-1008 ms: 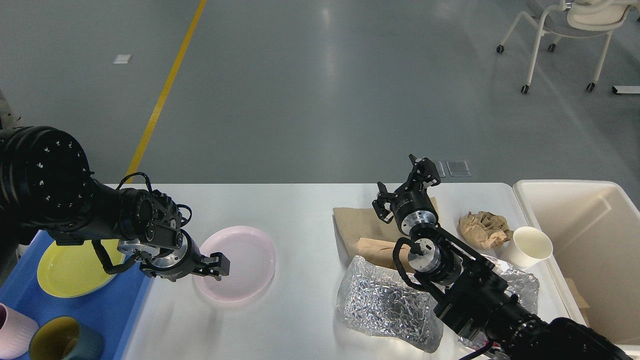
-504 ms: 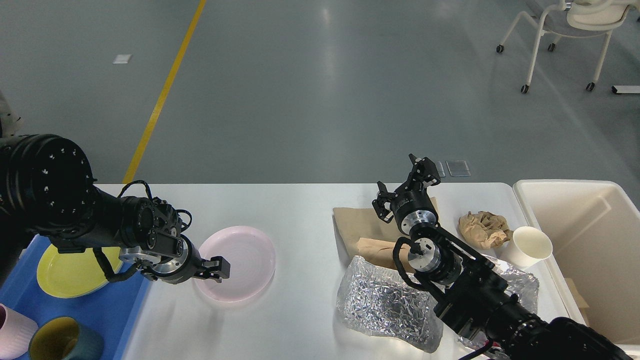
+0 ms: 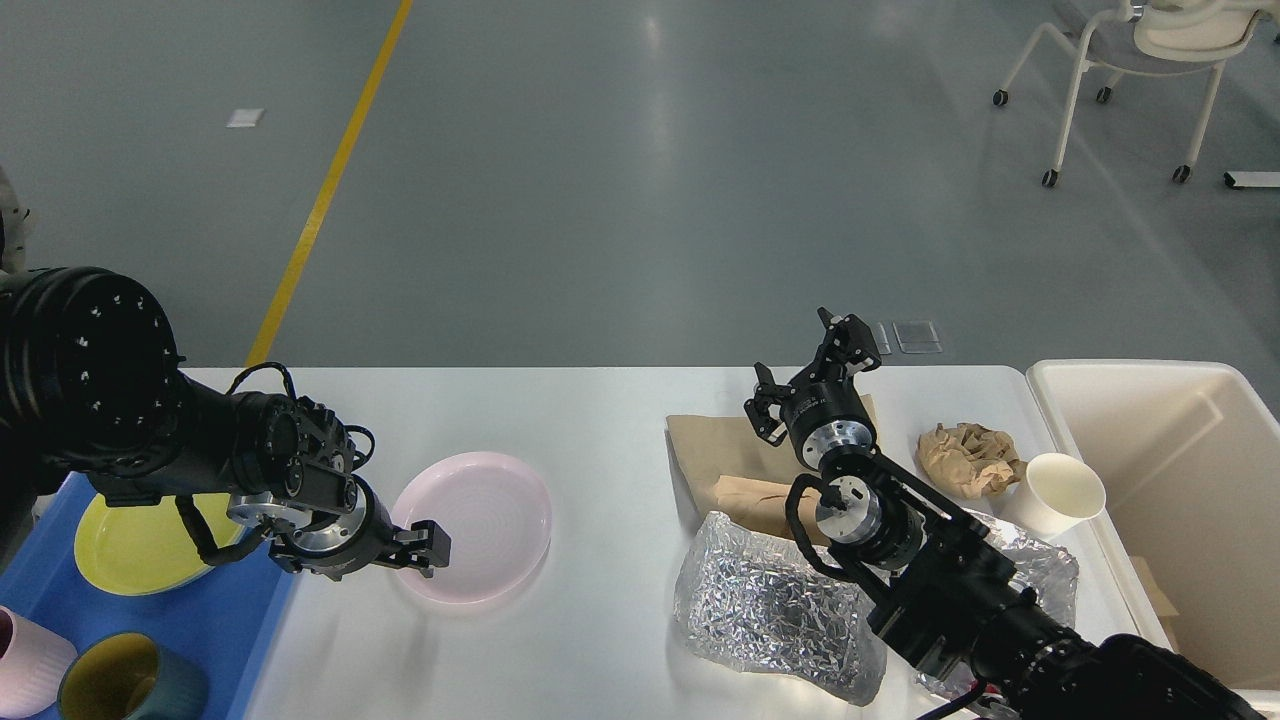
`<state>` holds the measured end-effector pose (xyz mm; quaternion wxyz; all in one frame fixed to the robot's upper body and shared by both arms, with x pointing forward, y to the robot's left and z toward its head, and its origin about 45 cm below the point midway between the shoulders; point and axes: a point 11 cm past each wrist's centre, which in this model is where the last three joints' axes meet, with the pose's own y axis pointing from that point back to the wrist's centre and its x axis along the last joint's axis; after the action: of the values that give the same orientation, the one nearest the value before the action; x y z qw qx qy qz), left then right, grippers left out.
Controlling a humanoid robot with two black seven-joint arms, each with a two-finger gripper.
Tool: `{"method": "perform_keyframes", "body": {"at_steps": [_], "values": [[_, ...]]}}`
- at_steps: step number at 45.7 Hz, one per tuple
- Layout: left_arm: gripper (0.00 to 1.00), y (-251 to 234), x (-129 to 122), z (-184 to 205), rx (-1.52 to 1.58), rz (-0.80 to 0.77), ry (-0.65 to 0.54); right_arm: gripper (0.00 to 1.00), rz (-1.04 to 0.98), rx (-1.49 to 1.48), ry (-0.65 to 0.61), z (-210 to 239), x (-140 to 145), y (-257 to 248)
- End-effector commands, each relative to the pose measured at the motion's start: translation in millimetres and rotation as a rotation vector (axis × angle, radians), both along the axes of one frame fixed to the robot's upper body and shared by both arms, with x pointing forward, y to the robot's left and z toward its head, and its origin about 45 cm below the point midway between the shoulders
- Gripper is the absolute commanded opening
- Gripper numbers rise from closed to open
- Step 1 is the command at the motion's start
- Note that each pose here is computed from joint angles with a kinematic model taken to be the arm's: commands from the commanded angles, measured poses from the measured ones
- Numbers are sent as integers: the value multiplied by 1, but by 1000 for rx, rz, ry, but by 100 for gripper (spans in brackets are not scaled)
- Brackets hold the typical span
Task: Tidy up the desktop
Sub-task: 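Pinch the pink plate rim nearest the tray with the left gripper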
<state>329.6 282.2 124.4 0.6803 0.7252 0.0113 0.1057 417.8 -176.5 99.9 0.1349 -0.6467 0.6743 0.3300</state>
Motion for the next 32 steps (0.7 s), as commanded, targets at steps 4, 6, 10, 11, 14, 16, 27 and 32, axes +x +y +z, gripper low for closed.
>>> {"method": "perform_keyframes", "body": {"at_steps": [4,6,10,11,14,16,27,32], "values": [[96,-1,-1,0,-1,-3,7,100,-1,-1,0,0,0,-1],[97,-2,-3,-1,-6,-7,25,100,0,1,0,0,0,0],[97,-3,-7,-1,-20,-1,68,100,0,-1,1,0,0,0],[97,-3,-7,0,-20,-2,67,100,0,1,0,0,0,0],[96,-3,-5,0,-19,0,56,100,-1,-1,0,0,0,-1],[96,-3,-2,0,-16,1,34,100,-2,-1,1,0,0,-1],[96,-1,3,-14,4,9,-106,100,0,1,0,0,0,0],[96,-4,-6,-28,-23,38,-105,100,0,1,0,0,0,0]]}}
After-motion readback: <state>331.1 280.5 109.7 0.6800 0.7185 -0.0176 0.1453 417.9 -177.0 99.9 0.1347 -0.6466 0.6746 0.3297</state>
